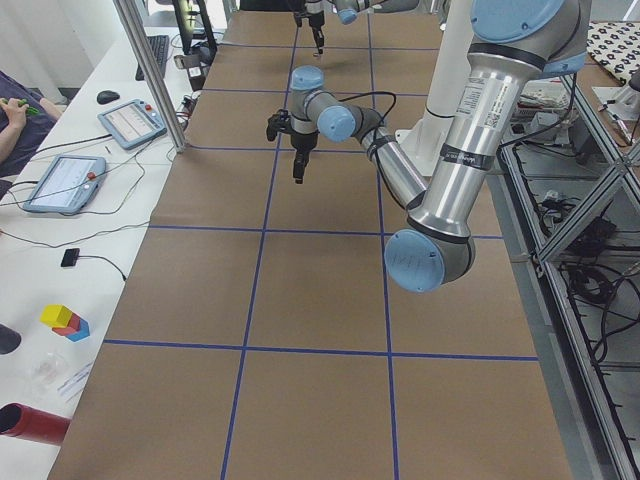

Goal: Assemble PPR valve and pipe with both arms
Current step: 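Carry the chrome valve with the right gripper over the white fitting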

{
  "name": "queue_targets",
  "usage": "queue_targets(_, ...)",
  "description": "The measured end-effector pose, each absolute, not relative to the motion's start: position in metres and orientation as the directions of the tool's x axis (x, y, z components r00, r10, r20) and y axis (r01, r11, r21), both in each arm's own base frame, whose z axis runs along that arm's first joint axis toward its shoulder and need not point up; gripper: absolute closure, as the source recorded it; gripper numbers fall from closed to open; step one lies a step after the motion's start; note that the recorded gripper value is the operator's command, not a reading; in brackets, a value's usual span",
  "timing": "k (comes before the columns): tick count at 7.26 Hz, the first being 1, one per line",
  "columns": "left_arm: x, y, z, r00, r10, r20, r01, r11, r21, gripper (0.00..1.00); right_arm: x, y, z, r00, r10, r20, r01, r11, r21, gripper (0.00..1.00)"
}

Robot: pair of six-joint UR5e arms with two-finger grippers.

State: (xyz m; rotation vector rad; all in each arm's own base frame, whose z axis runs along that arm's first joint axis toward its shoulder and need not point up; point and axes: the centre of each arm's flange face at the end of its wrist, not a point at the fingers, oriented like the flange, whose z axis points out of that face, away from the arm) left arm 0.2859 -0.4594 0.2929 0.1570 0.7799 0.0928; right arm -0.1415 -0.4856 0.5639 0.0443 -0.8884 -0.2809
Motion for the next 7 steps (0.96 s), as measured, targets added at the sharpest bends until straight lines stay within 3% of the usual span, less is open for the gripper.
queue_targets(2,0.259,-0.465,0.328,0.732,0.219,-0.645,-0.092,0.970,0.225,0.01,-0.141,-0.529,0.472,0.587,-0.233,0.776,0.190,0.971,0.147,1.00)
queue_targets(4,0.216,-0.477,0.370,0.768,0.223,-0.600,-0.106,0.969,0.224,0.01,-0.178,-0.563,0.341,0.602,-0.196,0.774,0.183,0.977,0.106,1.00)
queue_targets(7,0.158,-0.501,0.412,0.803,0.225,-0.552,-0.113,0.967,0.230,0.01,-0.301,-0.533,0.216,0.649,-0.118,0.752,0.145,0.989,0.029,1.00)
